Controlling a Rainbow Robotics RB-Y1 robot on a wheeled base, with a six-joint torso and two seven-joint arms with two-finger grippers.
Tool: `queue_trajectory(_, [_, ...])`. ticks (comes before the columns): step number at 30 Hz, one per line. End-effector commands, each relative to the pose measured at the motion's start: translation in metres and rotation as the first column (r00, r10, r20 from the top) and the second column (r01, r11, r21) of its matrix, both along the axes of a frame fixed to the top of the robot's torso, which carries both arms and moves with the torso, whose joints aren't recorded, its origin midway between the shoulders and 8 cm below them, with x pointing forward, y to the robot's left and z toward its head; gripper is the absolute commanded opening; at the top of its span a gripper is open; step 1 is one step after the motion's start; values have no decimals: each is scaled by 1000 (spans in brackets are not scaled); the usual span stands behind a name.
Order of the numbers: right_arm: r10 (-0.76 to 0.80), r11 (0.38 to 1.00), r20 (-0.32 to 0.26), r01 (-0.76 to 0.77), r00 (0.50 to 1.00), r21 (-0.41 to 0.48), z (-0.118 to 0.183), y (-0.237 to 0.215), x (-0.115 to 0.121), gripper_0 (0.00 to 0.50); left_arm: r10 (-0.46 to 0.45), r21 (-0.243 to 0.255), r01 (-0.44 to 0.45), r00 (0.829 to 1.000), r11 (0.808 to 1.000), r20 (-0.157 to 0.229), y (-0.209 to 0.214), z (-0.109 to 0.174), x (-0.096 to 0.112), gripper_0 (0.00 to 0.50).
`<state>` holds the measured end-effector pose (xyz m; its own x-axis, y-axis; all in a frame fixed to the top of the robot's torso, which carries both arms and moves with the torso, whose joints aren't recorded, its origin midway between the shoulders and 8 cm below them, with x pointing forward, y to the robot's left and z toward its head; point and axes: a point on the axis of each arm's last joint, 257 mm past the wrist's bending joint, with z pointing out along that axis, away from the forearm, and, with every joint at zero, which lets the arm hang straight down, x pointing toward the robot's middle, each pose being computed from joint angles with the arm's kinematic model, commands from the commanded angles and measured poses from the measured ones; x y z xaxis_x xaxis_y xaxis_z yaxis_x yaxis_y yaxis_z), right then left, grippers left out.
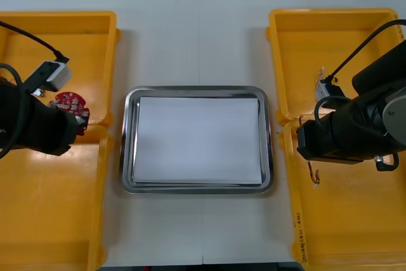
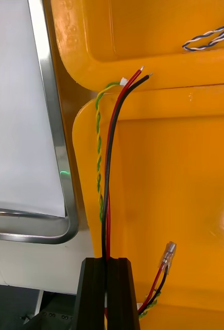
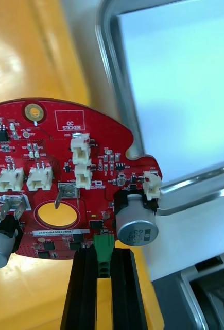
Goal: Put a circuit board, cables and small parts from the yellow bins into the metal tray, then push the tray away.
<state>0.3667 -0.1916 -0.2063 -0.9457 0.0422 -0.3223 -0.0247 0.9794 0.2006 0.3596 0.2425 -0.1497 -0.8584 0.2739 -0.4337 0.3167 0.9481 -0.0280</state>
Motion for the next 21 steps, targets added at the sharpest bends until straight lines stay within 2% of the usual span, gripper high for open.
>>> queue_trajectory(1, [-11,1000,12,11,1000,-7,6,1,3,0,78,-15,-79,996,997,-32,-21,13,7,0])
queue_trajectory(12, [-11,1000,14,11,1000,-7,6,0,4,0,34,62,-26,992,998,-123,-78,-5,8,0])
queue_trajectory(21, [-9,1000,15,9,1000,-7,7,1,4,0,14,60,-6,992,998,-127,-113,-29,17,0])
